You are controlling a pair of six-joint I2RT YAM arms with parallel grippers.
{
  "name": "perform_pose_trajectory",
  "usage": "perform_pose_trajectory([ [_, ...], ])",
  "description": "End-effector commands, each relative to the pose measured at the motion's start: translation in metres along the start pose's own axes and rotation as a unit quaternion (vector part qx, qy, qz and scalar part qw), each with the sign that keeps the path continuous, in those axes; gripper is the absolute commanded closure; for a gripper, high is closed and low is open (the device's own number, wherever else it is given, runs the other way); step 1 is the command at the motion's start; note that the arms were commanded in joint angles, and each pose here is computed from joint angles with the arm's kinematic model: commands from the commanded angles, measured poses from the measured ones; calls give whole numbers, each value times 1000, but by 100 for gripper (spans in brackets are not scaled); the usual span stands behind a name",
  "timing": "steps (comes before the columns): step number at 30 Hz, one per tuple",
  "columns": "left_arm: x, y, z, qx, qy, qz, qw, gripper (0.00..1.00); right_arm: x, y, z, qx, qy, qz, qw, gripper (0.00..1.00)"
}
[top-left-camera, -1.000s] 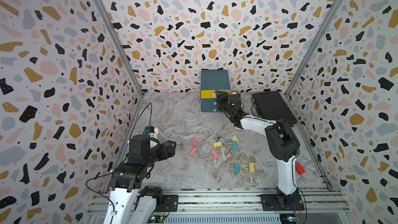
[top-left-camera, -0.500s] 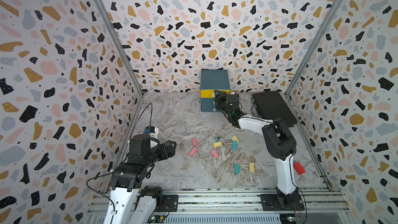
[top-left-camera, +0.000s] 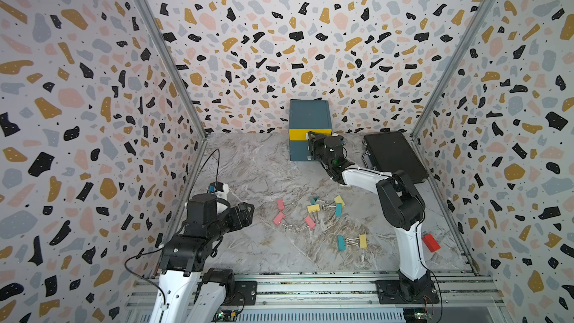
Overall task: Put the binder clips in the drawer according to color
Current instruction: Open the drawer in the storage box.
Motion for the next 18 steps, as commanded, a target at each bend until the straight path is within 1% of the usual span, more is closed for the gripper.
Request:
perform_pose_trajectory([
  [1, -5, -3, -2, 9, -6, -12, 1000, 15, -4, 0, 17, -17, -1, -11, 1000, 67],
  [7, -4, -3, -1, 8, -6, -12, 1000, 16, -3, 8, 14, -14, 0, -15, 1000, 75],
  [13, -5, -3, -1, 7, -5, -13, 1000, 16, 8, 27, 13, -13, 2, -12, 1000, 78],
  [18, -5, -3, 0, 5, -5, -15, 1000, 16, 31, 58, 5, 3, 6, -5, 1000, 79],
])
Point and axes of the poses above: each gripper's point midway between its finger pads, its own y axis back along the fingers, its own z axis along the line the jaws close on, x = y × z, the point moved 4 cm from there along y, back along the fingers, and after that the axes turned 3 degrees about y, right-handed, at the moved point
